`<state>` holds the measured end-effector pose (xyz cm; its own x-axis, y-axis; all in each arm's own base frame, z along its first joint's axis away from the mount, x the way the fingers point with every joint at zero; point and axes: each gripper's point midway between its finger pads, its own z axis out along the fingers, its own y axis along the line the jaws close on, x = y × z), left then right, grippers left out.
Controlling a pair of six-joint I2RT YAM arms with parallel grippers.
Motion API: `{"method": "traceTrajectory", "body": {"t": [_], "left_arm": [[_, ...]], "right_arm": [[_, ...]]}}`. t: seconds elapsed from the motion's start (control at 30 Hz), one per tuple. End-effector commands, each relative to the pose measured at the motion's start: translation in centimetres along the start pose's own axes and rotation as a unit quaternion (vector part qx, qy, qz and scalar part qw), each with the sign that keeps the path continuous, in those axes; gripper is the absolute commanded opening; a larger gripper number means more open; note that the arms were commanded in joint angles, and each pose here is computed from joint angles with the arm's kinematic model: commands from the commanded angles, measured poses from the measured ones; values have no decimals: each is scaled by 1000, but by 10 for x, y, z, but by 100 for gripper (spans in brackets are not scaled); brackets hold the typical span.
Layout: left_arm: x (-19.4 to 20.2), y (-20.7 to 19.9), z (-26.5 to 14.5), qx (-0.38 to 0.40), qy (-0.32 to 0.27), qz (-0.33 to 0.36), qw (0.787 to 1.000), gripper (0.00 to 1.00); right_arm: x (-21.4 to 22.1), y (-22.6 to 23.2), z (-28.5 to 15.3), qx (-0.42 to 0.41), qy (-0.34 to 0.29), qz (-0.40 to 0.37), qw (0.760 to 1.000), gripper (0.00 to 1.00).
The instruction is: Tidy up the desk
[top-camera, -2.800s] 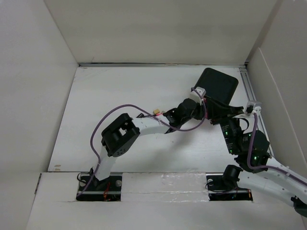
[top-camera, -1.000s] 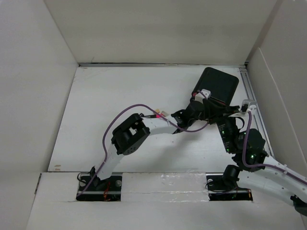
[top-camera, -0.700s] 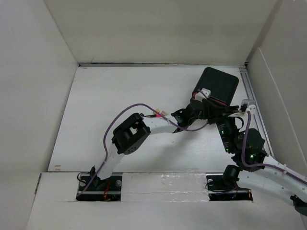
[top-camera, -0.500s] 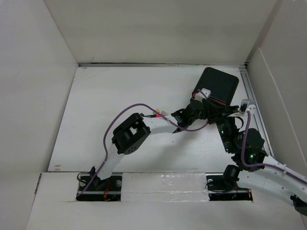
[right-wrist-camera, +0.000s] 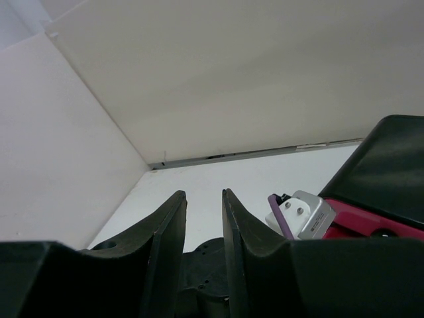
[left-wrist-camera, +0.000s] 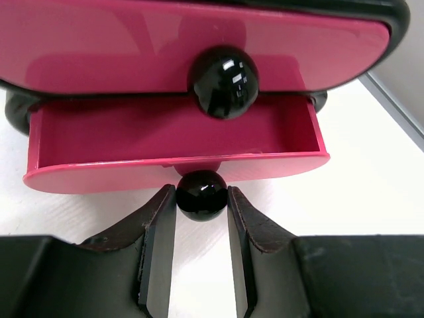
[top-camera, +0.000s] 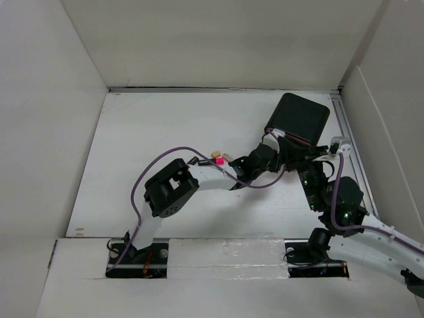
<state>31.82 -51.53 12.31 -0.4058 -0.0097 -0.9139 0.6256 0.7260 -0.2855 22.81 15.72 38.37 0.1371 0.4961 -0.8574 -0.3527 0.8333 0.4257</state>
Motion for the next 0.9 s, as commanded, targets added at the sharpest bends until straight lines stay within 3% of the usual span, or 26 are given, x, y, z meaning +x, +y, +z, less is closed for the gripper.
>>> {"method": "traceTrajectory", "body": {"t": [0.0,0.4,0.7,0.8,0.87], "left_arm": [[-49,-15,-24,22,-51,-17,998,6],[-20,-7,-67,41,-23,-24,999,4],[-1,3,-77,32,4,-13,999,6],[4,1,-76,40,9,-14,999,11],[4,1,-75,40,10,-13,999,29]], "right_arm": [[-22,6,2,-8,-24,18,1000,34],[-22,7,2,-10,-24,19,999,34],[-22,6,2,-6,-25,19,999,34],[-21,8,2,-12,-22,18,1000,34],[-22,6,2,-6,-24,19,1000,34]]}}
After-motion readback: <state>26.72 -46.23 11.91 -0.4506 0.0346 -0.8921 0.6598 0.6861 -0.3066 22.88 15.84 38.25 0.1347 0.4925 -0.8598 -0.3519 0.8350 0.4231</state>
